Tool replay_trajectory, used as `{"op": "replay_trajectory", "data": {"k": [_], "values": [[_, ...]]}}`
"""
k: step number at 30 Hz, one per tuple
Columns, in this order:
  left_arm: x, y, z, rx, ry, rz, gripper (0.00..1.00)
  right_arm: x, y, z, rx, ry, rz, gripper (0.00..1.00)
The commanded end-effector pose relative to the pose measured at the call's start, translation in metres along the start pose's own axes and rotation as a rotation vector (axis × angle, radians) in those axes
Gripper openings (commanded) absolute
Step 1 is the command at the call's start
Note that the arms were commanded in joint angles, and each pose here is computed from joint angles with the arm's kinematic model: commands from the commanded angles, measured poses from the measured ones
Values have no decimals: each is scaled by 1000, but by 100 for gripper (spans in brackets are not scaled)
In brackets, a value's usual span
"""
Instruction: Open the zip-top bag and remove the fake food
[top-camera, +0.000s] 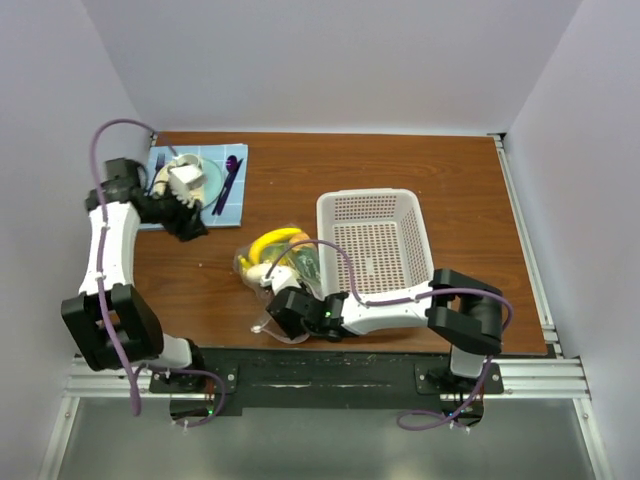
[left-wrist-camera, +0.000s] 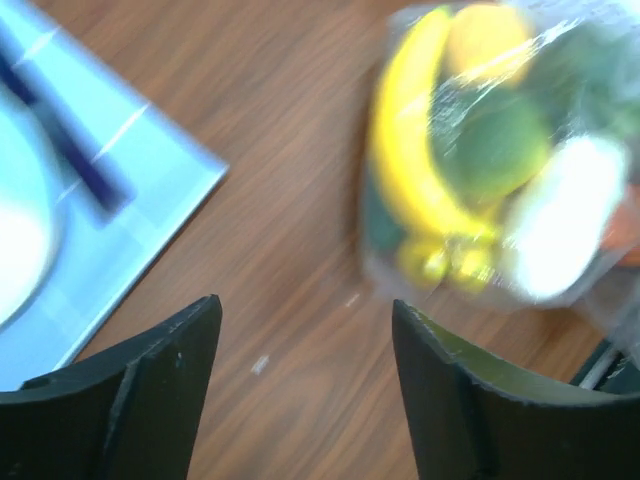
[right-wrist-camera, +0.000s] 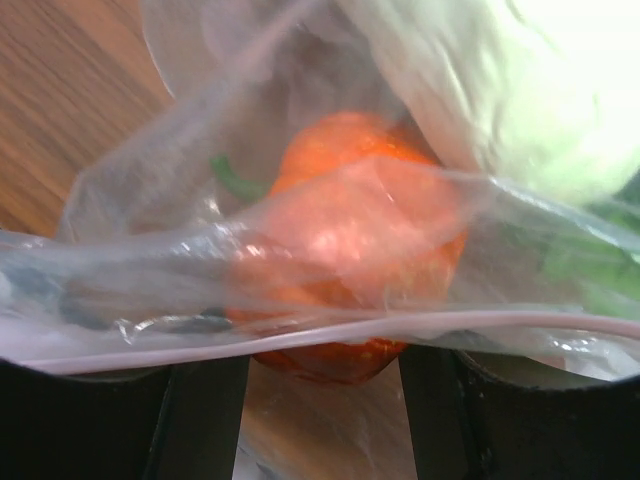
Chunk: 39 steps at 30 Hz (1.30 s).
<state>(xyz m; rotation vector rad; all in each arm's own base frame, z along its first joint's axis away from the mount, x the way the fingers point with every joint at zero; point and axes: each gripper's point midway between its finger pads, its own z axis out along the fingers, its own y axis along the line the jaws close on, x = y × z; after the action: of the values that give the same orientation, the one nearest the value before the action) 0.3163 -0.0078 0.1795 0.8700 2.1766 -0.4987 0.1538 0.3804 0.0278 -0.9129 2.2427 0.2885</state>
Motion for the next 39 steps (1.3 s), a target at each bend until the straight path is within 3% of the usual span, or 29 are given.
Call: {"op": "replay_trajectory", "data": {"k": [1, 4, 12, 18, 19, 23, 25, 29, 34, 37, 39], "values": [[-35, -39, 52, 136, -62, -34, 80, 60, -23, -15, 13, 126, -7, 34], [-40, -67, 85, 222, -26, -4, 87, 63, -17, -18, -37, 106, -37, 34], [-22, -65, 126, 227, 35, -46, 98, 45, -1, -25, -132, 7, -108, 34], [4, -61, 154, 164, 93, 13, 98, 16, 2, -61, -195, -75, -93, 32], [11, -62, 158, 169, 112, 17, 96, 13, 3, -68, -208, -85, -84, 32], [32, -59, 163, 150, 159, 38, 68, 6, -2, -99, -250, -115, -37, 31], [37, -57, 162, 135, 174, 61, 60, 1, -3, -114, -280, -140, -15, 31], [45, -58, 154, 121, 205, 76, 27, 2, -13, -131, -273, -135, -3, 29], [46, -47, 136, 40, 227, 122, 23, -20, -19, -166, -334, -271, 13, 30], [46, -42, 122, 1, 235, 125, 22, -39, -41, -179, -246, -362, 52, 30], [46, -40, 109, -29, 242, 124, 22, -47, -77, -180, -60, -412, 96, 29]]}}
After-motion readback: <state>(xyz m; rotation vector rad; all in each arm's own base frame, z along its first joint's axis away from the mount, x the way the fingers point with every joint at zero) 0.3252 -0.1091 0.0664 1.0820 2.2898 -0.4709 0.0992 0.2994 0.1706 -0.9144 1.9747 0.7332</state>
